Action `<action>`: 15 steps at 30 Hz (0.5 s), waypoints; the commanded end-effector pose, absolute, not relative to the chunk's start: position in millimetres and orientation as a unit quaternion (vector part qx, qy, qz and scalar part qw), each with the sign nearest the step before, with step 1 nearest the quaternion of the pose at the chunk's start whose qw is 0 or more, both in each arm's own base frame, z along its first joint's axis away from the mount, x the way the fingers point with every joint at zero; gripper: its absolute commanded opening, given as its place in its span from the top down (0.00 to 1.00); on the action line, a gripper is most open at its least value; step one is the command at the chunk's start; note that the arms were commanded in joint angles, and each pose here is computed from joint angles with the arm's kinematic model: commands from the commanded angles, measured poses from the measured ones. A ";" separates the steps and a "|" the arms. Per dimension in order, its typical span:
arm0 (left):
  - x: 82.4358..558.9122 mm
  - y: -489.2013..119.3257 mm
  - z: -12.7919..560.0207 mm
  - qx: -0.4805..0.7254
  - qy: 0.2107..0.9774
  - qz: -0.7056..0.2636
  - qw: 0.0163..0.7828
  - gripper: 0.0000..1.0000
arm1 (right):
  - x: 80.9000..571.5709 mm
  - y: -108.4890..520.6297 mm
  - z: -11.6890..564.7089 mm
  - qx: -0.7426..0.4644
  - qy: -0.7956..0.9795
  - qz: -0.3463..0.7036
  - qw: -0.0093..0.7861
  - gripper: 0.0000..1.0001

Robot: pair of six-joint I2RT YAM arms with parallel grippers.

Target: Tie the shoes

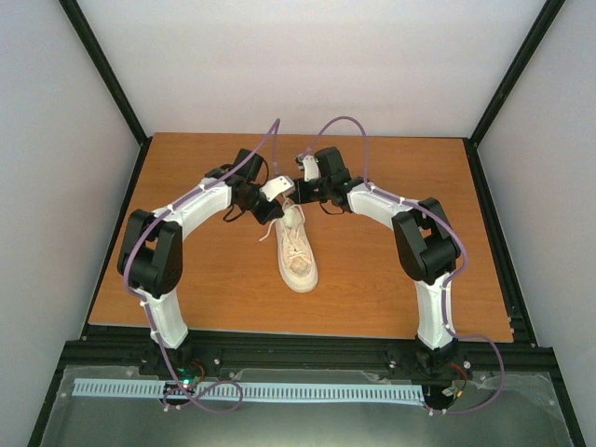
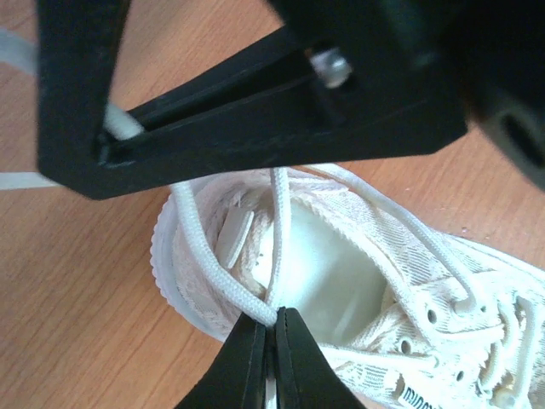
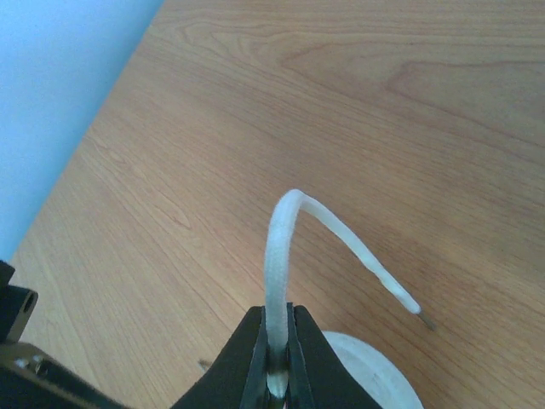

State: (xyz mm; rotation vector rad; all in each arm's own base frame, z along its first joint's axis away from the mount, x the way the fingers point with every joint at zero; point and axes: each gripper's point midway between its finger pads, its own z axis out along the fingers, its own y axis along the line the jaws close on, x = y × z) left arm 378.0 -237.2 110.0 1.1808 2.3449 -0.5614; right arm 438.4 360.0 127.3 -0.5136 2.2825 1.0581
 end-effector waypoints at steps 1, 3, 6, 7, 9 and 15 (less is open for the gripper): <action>398.7 -235.2 102.7 0.436 0.853 -0.168 0.232 0.99 | 438.8 358.9 128.5 -0.195 0.851 0.397 0.283 0.93; 397.4 -235.4 103.7 0.437 0.852 -0.170 0.232 0.99 | 438.5 359.7 127.0 -0.195 0.851 0.397 0.282 0.93; 397.3 -235.6 108.0 0.440 0.849 -0.169 0.238 0.97 | 438.6 360.2 125.0 -0.196 0.852 0.397 0.280 0.92; 397.9 -235.1 108.1 0.440 0.849 -0.167 0.238 0.97 | 439.0 360.4 124.6 -0.196 0.852 0.397 0.280 0.92; 397.8 -234.4 106.6 0.443 0.850 -0.165 0.234 0.96 | 438.8 360.3 122.8 -0.195 0.853 0.397 0.277 0.92; 399.0 -231.6 105.6 0.447 0.851 -0.155 0.228 0.89 | 439.5 360.8 122.0 -0.196 0.853 0.397 0.277 0.91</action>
